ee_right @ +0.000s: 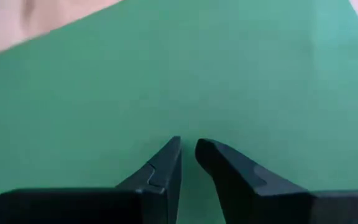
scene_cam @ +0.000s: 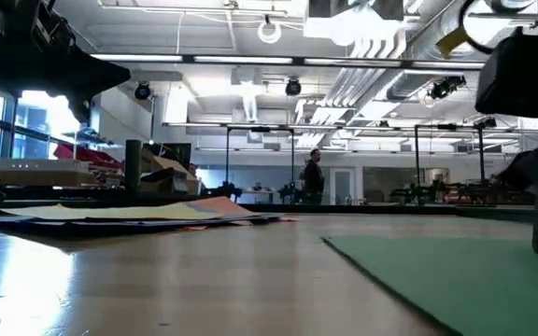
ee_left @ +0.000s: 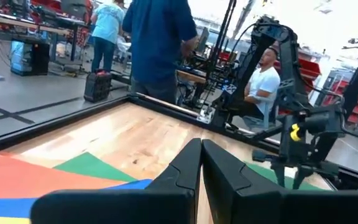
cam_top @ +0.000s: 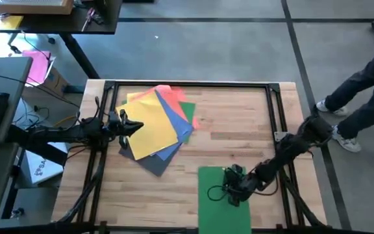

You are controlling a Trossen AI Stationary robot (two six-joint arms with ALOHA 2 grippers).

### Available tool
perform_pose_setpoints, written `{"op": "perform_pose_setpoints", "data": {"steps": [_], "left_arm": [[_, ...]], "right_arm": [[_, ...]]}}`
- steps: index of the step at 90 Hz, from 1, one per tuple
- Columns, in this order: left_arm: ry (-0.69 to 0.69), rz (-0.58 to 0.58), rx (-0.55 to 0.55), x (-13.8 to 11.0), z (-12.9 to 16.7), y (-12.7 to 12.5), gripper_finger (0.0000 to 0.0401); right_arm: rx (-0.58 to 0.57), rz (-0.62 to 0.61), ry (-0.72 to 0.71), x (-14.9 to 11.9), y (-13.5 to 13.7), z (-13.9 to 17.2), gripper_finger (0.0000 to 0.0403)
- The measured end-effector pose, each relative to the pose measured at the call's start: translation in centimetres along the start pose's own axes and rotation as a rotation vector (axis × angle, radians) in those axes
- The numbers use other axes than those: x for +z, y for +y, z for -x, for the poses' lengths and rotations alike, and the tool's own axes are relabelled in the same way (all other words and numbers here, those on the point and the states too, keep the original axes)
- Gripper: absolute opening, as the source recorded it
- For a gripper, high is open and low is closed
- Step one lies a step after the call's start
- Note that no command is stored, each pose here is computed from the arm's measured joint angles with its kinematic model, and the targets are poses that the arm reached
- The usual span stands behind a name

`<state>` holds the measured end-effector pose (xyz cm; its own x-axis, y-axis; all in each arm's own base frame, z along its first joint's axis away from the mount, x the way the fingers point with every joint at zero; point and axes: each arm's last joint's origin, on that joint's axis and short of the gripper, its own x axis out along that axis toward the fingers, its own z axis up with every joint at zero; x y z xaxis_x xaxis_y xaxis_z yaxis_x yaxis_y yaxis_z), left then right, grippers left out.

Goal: Organize paper
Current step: Put the green paper to the bottom right of the table

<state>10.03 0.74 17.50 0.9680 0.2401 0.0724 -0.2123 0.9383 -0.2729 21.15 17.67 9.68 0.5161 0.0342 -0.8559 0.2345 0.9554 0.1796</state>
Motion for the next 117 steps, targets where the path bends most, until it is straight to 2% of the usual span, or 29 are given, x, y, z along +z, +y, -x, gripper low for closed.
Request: {"op": "perform_pose_setpoints", "data": {"steps": [28,41,59,74,101,117], "left_arm": [[-0.002,0.000,0.010,0.0,0.0,0.0,0.0000],[-0.001,0.000,0.010,0.0,0.0,0.0,0.0000],[0.001,0.000,0.010,0.0,0.0,0.0,0.0000],[0.003,0.000,0.011,0.0,0.0,0.0,0.0000],[0.005,-0.001,0.012,-0.1,0.0,0.0,0.0000],[0.005,-0.001,0.012,-0.1,0.0,0.0,0.0000]], "right_arm": [[-0.241,0.176,0.166,-1.7,-2.7,4.2,0.0071],[-0.323,0.204,0.234,-2.1,-4.0,5.7,0.0071],[-0.299,0.181,0.227,-2.4,-4.2,5.5,0.0071],[-0.302,0.113,0.194,-2.9,-4.0,5.7,0.0071],[-0.218,-0.028,0.186,-3.3,-2.8,5.8,0.0071],[-0.221,-0.023,0.180,-3.3,-2.8,5.8,0.0071]]}}
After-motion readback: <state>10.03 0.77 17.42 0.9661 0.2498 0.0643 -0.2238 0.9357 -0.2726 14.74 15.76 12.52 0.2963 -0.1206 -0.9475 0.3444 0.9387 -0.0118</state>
